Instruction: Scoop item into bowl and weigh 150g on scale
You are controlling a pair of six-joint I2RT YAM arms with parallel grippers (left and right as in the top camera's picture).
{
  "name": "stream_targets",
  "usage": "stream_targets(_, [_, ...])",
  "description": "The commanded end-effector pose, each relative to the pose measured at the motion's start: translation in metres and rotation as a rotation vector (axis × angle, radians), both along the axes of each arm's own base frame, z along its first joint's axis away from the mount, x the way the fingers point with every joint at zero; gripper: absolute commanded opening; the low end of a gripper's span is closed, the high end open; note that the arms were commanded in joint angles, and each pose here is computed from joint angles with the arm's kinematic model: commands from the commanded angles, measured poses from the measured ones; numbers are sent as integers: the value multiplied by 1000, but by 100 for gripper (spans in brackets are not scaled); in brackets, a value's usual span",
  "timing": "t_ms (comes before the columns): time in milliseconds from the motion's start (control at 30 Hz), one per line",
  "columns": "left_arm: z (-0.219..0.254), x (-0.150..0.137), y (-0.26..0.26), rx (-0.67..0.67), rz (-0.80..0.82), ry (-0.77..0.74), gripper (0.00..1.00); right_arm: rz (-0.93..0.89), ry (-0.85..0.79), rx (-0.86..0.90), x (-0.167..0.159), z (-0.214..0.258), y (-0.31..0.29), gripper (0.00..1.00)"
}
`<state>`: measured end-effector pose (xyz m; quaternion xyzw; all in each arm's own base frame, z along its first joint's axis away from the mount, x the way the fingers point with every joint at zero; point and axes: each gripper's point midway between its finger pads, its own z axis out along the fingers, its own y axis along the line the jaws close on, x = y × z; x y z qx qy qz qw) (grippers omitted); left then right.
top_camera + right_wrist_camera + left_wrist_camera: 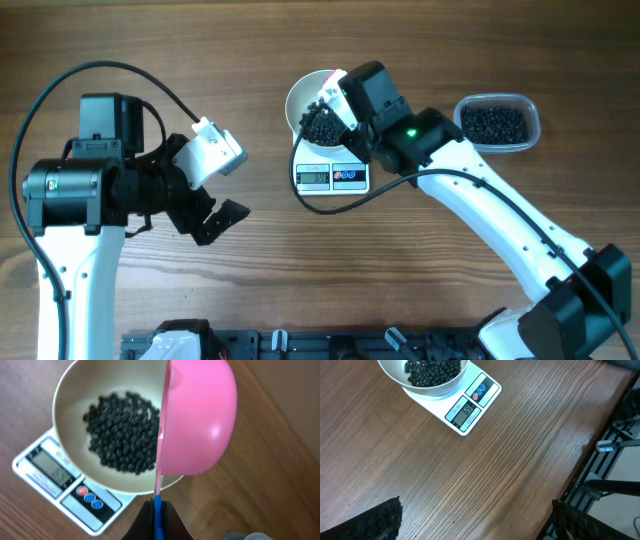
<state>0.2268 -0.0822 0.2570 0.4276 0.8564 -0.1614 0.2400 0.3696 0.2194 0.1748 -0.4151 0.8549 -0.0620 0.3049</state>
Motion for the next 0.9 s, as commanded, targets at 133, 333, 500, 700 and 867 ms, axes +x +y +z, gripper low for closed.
stream_targets(133, [0,0,-2,-17,-18,0,100,-11,-55,-159,11,-10,-11,4])
stream_targets(333, [0,0,-2,-17,-18,0,100,-15,3,-29,6,-14,4,4])
stream_targets(500, [0,0,-2,-17,-18,-1,100,117,107,-48,-17,-28,13,4])
stream_targets(700, [0,0,-2,-17,-18,0,100,-25,21,-34,4,-18,2,4])
stream_targets(867, [0,0,-2,-17,-18,0,100,-282,24,31,26,7,-47,4])
